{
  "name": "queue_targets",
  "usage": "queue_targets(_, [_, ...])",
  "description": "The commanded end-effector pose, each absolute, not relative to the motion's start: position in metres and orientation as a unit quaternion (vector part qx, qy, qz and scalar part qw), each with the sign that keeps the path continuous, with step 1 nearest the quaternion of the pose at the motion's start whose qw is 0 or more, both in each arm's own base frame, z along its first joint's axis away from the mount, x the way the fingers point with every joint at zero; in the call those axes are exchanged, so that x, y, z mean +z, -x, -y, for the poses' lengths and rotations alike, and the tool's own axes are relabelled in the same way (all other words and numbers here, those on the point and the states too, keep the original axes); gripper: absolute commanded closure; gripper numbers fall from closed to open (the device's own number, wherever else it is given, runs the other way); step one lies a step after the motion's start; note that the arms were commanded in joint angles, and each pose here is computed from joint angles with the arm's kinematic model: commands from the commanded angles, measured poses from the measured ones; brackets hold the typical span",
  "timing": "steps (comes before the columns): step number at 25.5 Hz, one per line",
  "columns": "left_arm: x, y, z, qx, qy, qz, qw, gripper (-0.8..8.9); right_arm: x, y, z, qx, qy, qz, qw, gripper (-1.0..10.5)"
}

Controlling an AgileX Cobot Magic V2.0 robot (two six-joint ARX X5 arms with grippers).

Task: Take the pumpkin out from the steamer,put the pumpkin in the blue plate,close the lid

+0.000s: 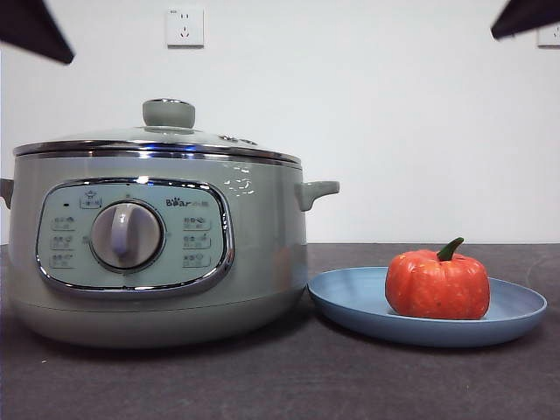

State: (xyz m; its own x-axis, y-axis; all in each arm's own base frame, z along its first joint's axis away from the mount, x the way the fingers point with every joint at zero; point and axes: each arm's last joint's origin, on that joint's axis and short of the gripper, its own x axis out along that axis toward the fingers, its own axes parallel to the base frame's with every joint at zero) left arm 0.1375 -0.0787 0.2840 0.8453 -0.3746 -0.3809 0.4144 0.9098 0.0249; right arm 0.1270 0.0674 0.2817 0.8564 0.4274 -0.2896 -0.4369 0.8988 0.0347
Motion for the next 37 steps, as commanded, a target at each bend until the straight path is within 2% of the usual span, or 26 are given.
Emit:
queue_targets(1, [0.273,-0.131,0.076,-0.206,-0.041,-0.173,0.962,8.22,0.272,-0.123,-0.066,0.221,-0.006,-0.141,0.965,9.5])
queue_targets(5, [0.272,-0.129,0.074,-0.208,-0.043,-0.178,0.961,8.16,0.271,-0.124,-0.065,0.216,-0.023,-0.148,0.965,9.5])
queue_targets(21, [0.271,-0.127,0.073,-0.208,-0.045,-0.183,0.960,8.16,0.270,-0.123,-0.065,0.216,-0.021,-0.154,0.964,9.5])
queue_targets(27, [0.282,-0.101,0.046,-0.188,-0.039,-0.143,0.971,8.16,0.270,-0.123,-0.065,0.216,-0.021,-0.154,0.964,9.5])
queue_targets(29, [0.284,-0.091,0.034,-0.165,-0.026,-0.125,0.978,8.16,0.270,-0.123,-0.065,0.216,-0.021,-0.154,0.964,9.5])
queue_targets(32, [0.282,-0.078,0.018,-0.098,-0.014,-0.093,0.991,8.16,0.270,-0.123,-0.065,0.216,-0.021,-0.154,0.964,9.5])
queue_targets(37, [0.257,-0.075,0.005,-0.020,-0.004,-0.074,0.997,8.16,0.270,-0.123,-0.065,0.216,-0.021,-0.154,0.964,9.5])
